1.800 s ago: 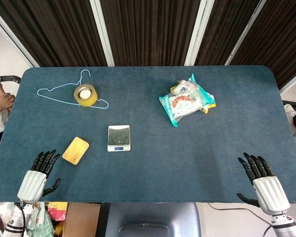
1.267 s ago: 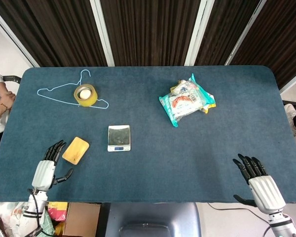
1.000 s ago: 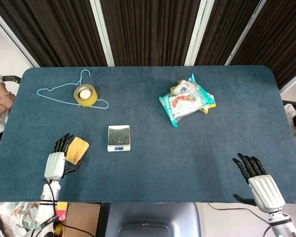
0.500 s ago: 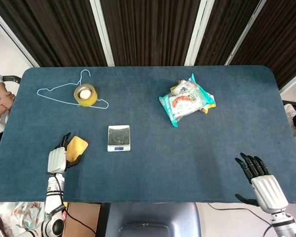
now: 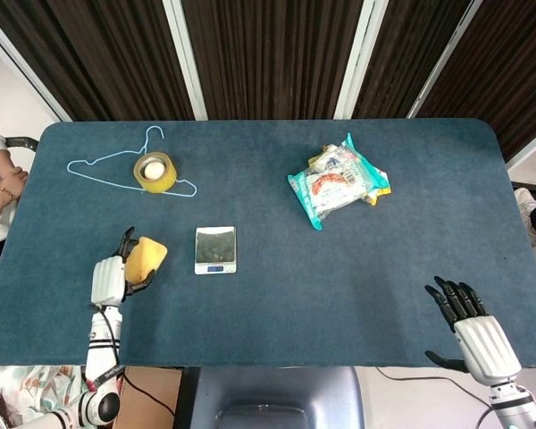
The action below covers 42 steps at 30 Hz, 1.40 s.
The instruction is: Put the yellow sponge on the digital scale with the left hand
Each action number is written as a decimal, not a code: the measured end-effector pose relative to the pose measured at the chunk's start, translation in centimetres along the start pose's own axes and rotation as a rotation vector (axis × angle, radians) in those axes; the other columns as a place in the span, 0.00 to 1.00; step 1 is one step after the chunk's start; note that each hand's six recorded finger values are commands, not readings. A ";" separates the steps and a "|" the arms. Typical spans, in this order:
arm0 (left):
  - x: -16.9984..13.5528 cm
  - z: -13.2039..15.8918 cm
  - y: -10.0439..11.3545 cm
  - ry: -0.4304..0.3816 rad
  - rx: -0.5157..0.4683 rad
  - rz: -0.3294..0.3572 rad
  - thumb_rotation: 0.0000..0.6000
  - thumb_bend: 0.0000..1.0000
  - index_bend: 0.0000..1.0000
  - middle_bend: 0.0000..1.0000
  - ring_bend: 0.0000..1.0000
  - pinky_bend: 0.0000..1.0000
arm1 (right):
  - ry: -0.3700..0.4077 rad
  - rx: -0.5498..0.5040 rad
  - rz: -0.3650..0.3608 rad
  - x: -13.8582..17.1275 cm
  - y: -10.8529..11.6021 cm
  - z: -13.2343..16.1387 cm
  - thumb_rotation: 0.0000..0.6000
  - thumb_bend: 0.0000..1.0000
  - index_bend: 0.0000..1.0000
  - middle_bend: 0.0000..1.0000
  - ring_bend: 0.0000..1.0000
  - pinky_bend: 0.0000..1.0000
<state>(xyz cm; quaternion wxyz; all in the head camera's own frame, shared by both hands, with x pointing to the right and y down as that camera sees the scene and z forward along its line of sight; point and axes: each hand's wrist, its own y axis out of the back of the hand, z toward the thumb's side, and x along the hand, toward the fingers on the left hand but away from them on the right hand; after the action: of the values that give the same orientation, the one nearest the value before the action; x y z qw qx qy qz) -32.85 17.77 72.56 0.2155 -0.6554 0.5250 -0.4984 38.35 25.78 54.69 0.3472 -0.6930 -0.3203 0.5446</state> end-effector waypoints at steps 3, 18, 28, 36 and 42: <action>1.1 2.7 0.4 -0.046 -0.022 0.013 1.00 0.32 0.00 0.28 0.51 0.63 | -0.002 0.001 0.001 -0.2 0.0 -0.1 1.00 0.20 0.00 0.00 0.00 0.00; 3.7 13.1 -5.6 -0.169 0.016 -0.076 1.00 0.33 0.00 0.29 0.50 0.62 | -0.016 -0.021 0.021 -0.5 0.2 -1.0 1.00 0.19 0.00 0.00 0.00 0.00; 4.3 14.4 -8.5 -0.161 0.112 -0.089 1.00 0.33 0.00 0.27 0.31 0.36 | -0.006 -0.040 0.014 0.0 0.7 -1.3 1.00 0.20 0.00 0.00 0.00 0.00; 4.6 13.4 -9.1 -0.140 0.149 -0.102 1.00 0.32 0.00 0.16 0.10 0.16 | -0.011 -0.047 -0.004 0.4 1.3 -1.6 1.00 0.20 0.00 0.00 0.00 0.00; 4.6 13.1 -8.9 -0.137 0.155 -0.116 1.00 0.32 0.00 0.15 0.06 0.15 | -0.013 -0.043 -0.003 0.4 1.3 -1.6 1.00 0.20 0.00 0.00 0.00 0.00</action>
<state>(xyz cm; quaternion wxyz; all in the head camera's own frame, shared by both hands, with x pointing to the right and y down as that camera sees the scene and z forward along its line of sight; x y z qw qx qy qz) -17.30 13.68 76.32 0.2716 -0.6985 0.4302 -0.5032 40.08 25.16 53.72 0.3309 -0.6964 -0.3352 0.5414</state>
